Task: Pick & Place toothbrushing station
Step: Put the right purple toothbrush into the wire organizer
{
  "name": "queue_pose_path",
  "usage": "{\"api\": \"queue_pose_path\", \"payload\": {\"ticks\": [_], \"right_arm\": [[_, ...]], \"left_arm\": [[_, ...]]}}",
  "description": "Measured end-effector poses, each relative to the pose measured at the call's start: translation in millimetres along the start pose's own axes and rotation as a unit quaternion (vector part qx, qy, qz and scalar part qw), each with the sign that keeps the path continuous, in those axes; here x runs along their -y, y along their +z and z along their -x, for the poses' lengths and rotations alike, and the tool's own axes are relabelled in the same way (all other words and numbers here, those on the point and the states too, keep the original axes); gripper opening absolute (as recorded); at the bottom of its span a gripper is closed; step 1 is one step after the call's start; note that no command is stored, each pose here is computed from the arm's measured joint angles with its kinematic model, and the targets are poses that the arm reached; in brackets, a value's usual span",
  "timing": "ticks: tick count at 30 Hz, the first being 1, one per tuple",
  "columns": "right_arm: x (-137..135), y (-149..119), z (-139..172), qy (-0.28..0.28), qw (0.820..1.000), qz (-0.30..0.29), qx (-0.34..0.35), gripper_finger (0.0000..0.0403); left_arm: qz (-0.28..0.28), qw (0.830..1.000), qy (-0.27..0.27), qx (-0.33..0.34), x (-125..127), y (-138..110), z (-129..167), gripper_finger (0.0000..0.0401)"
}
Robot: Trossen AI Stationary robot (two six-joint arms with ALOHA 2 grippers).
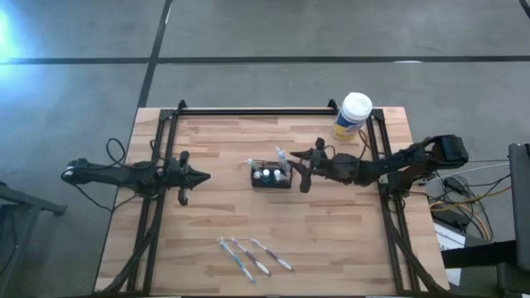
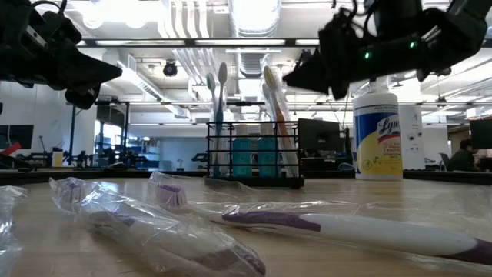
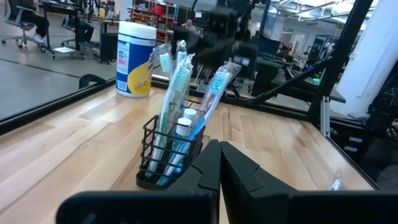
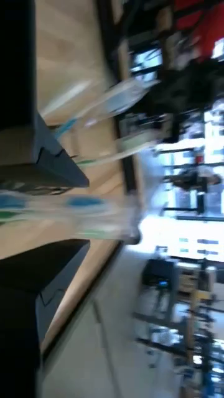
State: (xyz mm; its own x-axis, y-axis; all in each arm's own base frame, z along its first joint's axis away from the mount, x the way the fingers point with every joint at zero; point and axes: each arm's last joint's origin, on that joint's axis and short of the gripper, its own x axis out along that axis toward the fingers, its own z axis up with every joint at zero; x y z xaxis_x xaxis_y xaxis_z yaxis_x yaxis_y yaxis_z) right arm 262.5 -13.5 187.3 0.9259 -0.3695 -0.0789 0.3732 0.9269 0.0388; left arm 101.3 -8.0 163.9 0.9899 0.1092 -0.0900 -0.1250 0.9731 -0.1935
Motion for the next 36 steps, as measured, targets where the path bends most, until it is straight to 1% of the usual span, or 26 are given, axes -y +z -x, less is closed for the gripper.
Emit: {"api": "queue_pose_path", "payload": {"ticks": [4,8,11,13,15,18,22,26,28,31,36], "right_arm": [[-2.7,24.7,13.9,0.014,0.999,0.003,0.049,0.0163],[-10.6,48.6,34.5,0.043,0.996,0.006,0.076,0.0168],[-17.8,62.7,51.2,0.071,0.995,0.011,0.067,0.0163],[-22.6,68.8,64.3,0.101,0.992,0.031,0.067,0.0155],[-24.6,74.3,78.6,0.127,0.987,0.041,0.085,0.0146],[-21.2,81.8,96.9,0.145,0.982,0.024,0.117,0.0127],[-17.8,78.5,114.2,0.165,0.977,0.015,0.135,0.0089],[-13.8,62.9,120.9,0.167,0.975,0.025,0.144,0.0041],[-10.9,53.7,123.5,0.167,0.972,0.021,0.162,0.0019],[-6.0,42.2,128.5,0.169,0.967,0.007,0.192,0.0011],[1.0,21.9,134.3,0.168,0.968,0.009,0.186,0.0010]], "left_arm": [[0.000,1.000,0.000,0.000,0.0,0.0,0.0,0.0005],[0.000,1.000,-0.004,-0.001,0.2,-0.1,0.0,0.0005],[0.000,1.000,-0.004,-0.001,0.2,-0.1,0.0,0.0005],[0.000,1.000,-0.005,-0.001,0.2,-0.1,0.0,0.0005],[0.000,1.000,-0.005,-0.001,0.3,-0.1,0.0,0.0005],[0.000,1.000,-0.005,-0.001,0.2,-0.1,0.0,0.0005],[0.002,1.000,-0.005,-0.002,0.2,-0.1,0.0,0.0005],[0.005,1.000,-0.007,-0.002,0.4,-0.2,0.0,0.0005],[-0.001,1.000,-0.007,-0.002,0.3,-0.2,0.0,0.0005],[-0.012,1.000,-0.006,-0.002,0.3,-0.2,0.0,0.0005],[-0.015,1.000,-0.006,-0.002,0.3,-0.2,0.0,0.0005]]}}
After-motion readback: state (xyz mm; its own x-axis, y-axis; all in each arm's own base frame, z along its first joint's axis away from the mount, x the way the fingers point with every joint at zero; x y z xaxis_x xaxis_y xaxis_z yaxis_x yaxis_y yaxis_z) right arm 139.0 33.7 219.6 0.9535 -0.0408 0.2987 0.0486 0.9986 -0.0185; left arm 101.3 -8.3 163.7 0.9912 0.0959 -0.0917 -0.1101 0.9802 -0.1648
